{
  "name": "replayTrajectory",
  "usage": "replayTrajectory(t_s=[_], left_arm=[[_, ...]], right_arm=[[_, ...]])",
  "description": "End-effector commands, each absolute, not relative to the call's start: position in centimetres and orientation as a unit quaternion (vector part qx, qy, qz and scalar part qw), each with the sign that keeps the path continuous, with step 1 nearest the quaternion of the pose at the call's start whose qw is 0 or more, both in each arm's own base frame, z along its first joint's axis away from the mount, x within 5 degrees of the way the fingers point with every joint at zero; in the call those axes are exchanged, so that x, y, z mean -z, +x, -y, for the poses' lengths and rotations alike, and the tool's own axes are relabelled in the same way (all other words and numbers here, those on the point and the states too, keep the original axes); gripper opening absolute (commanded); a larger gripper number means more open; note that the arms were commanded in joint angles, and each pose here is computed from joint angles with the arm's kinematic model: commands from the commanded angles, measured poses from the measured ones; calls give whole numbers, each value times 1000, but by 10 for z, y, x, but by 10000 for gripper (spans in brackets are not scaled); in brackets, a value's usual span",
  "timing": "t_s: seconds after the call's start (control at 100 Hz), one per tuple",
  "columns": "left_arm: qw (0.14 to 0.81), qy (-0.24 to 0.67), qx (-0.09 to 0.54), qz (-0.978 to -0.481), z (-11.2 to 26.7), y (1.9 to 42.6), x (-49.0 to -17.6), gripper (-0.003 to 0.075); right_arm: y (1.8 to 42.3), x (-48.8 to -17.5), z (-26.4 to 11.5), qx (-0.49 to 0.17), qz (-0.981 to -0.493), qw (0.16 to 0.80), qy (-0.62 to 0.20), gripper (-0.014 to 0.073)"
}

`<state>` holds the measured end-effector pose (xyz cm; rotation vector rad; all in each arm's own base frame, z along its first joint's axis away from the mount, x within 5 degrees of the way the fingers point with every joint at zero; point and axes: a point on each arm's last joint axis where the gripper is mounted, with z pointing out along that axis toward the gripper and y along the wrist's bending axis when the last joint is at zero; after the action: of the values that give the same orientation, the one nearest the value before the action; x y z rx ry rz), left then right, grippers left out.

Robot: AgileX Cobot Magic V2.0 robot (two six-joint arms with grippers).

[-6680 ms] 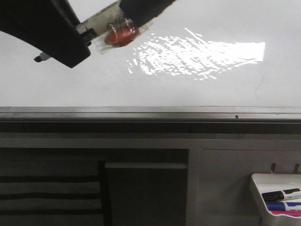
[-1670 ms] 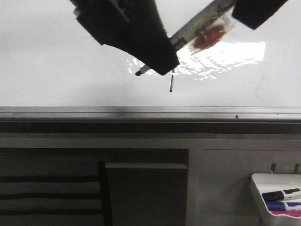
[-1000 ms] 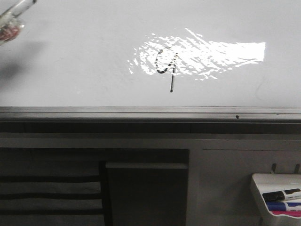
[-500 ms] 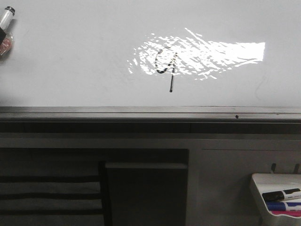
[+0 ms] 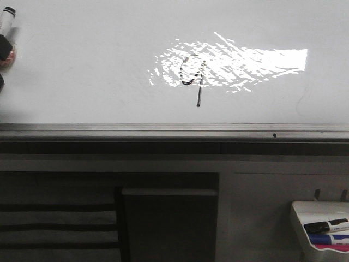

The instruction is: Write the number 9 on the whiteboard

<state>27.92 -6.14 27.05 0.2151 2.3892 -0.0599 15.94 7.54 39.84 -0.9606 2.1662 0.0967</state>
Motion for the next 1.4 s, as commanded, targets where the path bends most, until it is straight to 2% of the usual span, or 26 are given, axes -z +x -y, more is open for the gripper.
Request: replayTrajectory(t_s=[0.0, 0.06, 0.19, 0.33, 0.43, 0.58, 0.74, 0.82, 0.97, 1.12, 1.39], left_arm=[[410, 82, 30, -908, 61, 282, -289, 419], [416, 87, 24, -905, 61, 282, -294, 454], [438, 93, 14, -894, 57, 273, -320, 440], [482, 88, 17, -872, 51, 245, -354, 437], [509, 84, 20, -856, 45, 222, -369, 437], [537, 82, 22, -839, 36, 186, -372, 437], [571, 86, 30, -816, 31, 157, -352, 431], [590, 89, 36, -801, 30, 148, -341, 375], [600, 92, 41, -794, 29, 142, -328, 159], [601, 93, 41, -793, 30, 142, -327, -13], [608, 93, 43, -787, 30, 143, -329, -20]], right_arm=[[159, -414, -73, -34, -828, 425, -364, 248], [158, -414, -73, -34, -832, 419, -362, 248], [153, -415, -67, -50, -860, 416, -291, 248], [146, -421, -55, -49, -879, 433, -190, 248], [140, -420, -50, -53, -882, 441, -155, 248], [132, -403, -48, -64, -872, 464, -146, 248], [130, -369, -48, -75, -850, 499, -150, 246], [131, -356, -49, -82, -834, 524, -151, 216], [134, -347, -51, -94, -808, 562, -151, 74], [135, -346, -52, -98, -799, 573, -150, -71], [135, -344, -52, -94, -806, 565, -152, -72]])
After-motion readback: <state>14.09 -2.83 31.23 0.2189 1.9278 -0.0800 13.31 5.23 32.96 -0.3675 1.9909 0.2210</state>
